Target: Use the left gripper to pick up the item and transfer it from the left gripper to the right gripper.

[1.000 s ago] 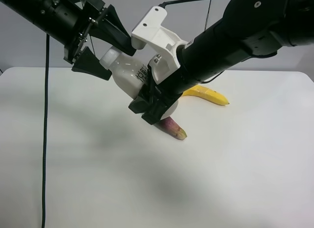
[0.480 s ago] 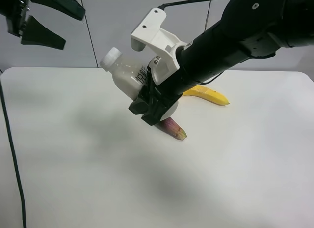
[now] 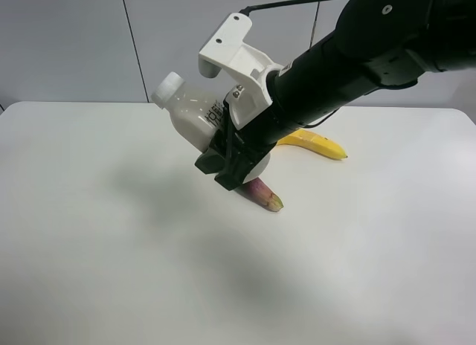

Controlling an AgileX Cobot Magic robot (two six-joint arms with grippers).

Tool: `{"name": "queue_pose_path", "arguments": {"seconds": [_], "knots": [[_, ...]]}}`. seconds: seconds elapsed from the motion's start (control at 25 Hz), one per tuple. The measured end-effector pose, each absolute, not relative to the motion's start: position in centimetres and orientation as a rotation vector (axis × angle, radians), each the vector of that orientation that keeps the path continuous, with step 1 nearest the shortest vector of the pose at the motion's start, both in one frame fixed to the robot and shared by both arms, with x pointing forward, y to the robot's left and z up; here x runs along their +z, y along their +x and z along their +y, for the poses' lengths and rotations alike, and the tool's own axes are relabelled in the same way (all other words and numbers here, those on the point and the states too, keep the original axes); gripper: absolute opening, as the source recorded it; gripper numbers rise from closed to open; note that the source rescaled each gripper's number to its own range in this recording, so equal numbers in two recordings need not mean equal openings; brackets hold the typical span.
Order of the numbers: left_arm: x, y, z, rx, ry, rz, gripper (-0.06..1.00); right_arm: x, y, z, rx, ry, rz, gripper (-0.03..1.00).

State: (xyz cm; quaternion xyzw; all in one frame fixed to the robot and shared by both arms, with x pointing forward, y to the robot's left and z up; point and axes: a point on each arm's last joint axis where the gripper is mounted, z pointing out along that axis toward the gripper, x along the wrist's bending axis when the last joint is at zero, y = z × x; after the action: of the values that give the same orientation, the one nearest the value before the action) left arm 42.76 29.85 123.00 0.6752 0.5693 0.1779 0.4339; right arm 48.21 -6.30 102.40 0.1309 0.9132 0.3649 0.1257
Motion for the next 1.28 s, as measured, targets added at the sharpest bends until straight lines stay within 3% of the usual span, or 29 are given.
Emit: {"name": "queue_pose_path", "arguments": {"seconds": [0.16,0.28,0.52,0.84,1.28], "knots": [[123.9,38.4,29.7,0.646,1.627,1.452,0.87,102.4,48.2,-6.3,1.062,0.380,2.663,0.00],[122.6,35.8,29.1,0.695,1.609,1.445,0.87,102.4,48.2,-6.3,1.062,0.380,2.663,0.00],[116.3,30.5,28.5,0.741,1.614,1.504,0.87,102.4,48.2,-6.3,1.062,0.380,2.663,0.00],[110.4,23.7,29.1,1.053,1.495,1.559,0.87,102.4,48.2,-6.3,1.062,0.380,2.663,0.00],[105.6,23.2,29.6,1.060,1.468,1.663,0.87,102.4,48.2,-6.3,1.070,0.414,2.665,0.00]]}}
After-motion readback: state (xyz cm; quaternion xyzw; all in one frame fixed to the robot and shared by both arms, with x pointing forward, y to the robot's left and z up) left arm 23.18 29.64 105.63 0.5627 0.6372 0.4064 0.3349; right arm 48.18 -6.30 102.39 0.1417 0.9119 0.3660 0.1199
